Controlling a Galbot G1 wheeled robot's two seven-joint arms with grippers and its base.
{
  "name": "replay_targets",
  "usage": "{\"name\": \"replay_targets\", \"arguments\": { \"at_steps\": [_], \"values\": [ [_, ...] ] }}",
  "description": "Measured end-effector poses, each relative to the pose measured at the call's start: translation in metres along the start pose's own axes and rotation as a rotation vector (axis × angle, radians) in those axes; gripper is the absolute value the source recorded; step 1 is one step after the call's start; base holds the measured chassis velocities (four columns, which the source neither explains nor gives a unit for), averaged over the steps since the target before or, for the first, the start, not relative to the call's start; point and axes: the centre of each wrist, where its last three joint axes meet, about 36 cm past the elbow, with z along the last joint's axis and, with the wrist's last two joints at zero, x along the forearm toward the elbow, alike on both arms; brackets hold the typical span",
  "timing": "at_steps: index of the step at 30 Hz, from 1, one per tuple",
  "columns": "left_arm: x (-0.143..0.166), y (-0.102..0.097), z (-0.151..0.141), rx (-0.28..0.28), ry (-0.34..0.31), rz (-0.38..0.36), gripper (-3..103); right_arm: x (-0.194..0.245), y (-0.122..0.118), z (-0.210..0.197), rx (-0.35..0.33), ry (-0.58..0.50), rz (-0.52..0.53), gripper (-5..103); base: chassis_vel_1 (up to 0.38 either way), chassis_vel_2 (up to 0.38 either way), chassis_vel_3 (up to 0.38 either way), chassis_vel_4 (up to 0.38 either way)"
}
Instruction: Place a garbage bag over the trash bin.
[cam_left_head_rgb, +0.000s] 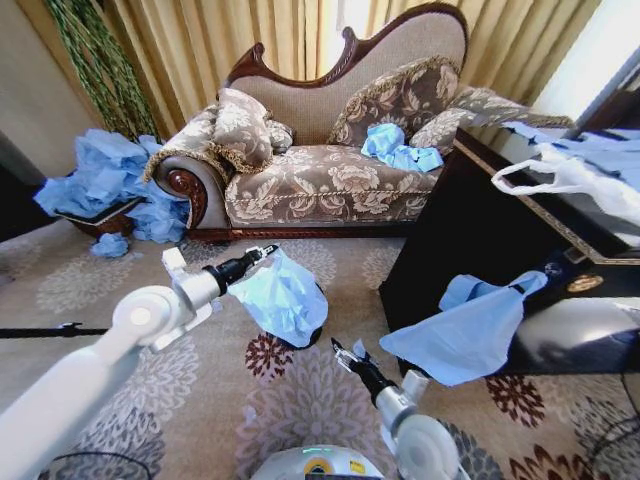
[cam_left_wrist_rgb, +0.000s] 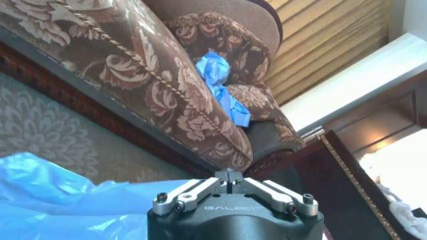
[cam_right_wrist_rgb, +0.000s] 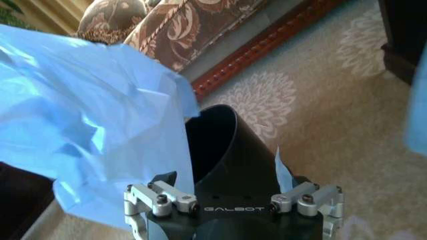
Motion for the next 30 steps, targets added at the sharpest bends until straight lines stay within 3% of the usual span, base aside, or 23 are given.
{"name": "replay_targets", "arguments": {
  "at_steps": [3,14,23,30],
  "values": [
    [0.001,-0.005,-0.006,-0.003,0.009,-0.008,0,-0.004,0.008,0.011,-0.039,-0.019,-0.028,100,0.000,0.000,0.000,0.000],
    [0.001,-0.011,-0.008,-0.008,0.022,-0.005,0,-0.012,0.029,0.032,-0.078,-0.098,-0.099,100,0.000,0.000,0.000,0.000],
    [-0.004,-0.008,-0.009,0.008,0.013,-0.018,0,0.011,0.016,0.050,-0.036,-0.078,-0.081,100,0.000,0.000,0.000,0.000],
    [-0.005,-0.007,-0.011,0.011,0.004,-0.032,0,-0.006,0.019,0.023,-0.060,-0.149,-0.140,100,0.000,0.000,0.000,0.000]
  ]
}}
